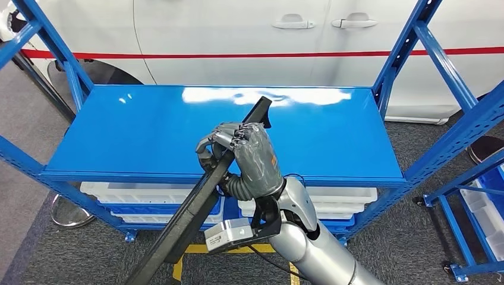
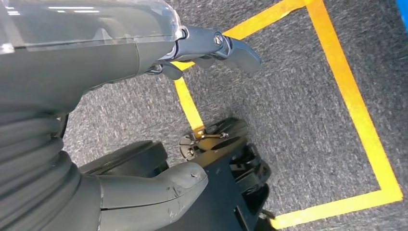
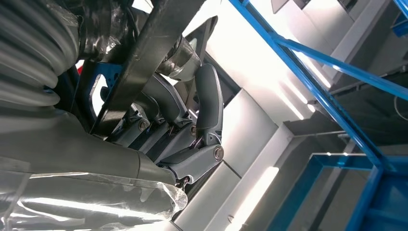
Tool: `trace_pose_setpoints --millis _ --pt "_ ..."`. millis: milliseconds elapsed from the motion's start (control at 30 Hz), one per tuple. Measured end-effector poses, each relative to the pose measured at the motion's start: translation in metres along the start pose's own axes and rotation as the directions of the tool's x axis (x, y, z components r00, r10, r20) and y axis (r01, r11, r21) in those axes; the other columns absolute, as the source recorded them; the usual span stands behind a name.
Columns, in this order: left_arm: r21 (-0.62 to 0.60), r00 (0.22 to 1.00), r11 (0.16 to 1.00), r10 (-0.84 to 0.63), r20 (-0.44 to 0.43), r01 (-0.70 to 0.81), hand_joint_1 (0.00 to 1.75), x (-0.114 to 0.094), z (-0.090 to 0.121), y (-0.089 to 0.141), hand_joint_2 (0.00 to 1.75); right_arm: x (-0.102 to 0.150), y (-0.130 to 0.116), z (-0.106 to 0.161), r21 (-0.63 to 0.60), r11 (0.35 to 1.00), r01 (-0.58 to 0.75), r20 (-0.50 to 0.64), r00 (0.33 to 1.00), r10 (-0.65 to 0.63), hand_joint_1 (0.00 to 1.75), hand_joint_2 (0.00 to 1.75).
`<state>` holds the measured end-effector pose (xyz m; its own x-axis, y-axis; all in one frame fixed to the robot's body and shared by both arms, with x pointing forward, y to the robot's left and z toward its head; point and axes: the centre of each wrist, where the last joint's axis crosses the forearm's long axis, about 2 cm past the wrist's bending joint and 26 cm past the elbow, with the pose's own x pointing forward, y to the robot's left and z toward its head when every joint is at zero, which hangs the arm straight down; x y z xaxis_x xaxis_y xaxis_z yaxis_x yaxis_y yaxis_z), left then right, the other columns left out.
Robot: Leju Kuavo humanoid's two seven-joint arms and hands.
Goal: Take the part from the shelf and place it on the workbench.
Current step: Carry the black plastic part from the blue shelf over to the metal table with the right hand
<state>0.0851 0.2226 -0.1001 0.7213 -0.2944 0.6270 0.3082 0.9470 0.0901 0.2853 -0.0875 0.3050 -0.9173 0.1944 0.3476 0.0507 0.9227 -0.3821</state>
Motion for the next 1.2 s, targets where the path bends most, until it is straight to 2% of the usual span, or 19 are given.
trace_pose_setpoints --millis 200,367,600,900,1200 --pt "-0.034 1.0 0.999 0.003 0.01 -0.003 0.0 0.006 -0.003 0.004 1.75 0.001 -0.001 -0.006 -0.003 1.0 -0.017 0.02 1.0 0.017 1.75 1.75" --pt "-0.04 0.999 0.999 -0.016 0.038 0.018 0.0 0.018 -0.012 0.02 1.75 0.0 0.006 -0.01 0.006 1.0 -0.016 0.016 1.0 0.016 1.75 1.75" --pt "-0.03 0.998 0.999 -0.044 0.05 0.045 0.0 0.025 -0.016 0.036 1.75 -0.006 0.013 -0.01 0.014 0.999 -0.05 -0.009 0.999 0.05 1.75 1.75" --pt "-0.065 0.997 0.996 -0.052 0.053 0.056 0.0 0.03 -0.018 0.034 1.75 -0.02 0.017 -0.007 0.054 0.99 -0.127 -0.07 0.989 0.13 1.75 1.75" --pt "-0.089 0.997 0.994 -0.062 0.05 0.067 0.0 0.034 -0.019 0.024 1.75 -0.046 0.007 -0.027 0.075 0.969 -0.234 -0.13 0.961 0.243 1.75 1.75"
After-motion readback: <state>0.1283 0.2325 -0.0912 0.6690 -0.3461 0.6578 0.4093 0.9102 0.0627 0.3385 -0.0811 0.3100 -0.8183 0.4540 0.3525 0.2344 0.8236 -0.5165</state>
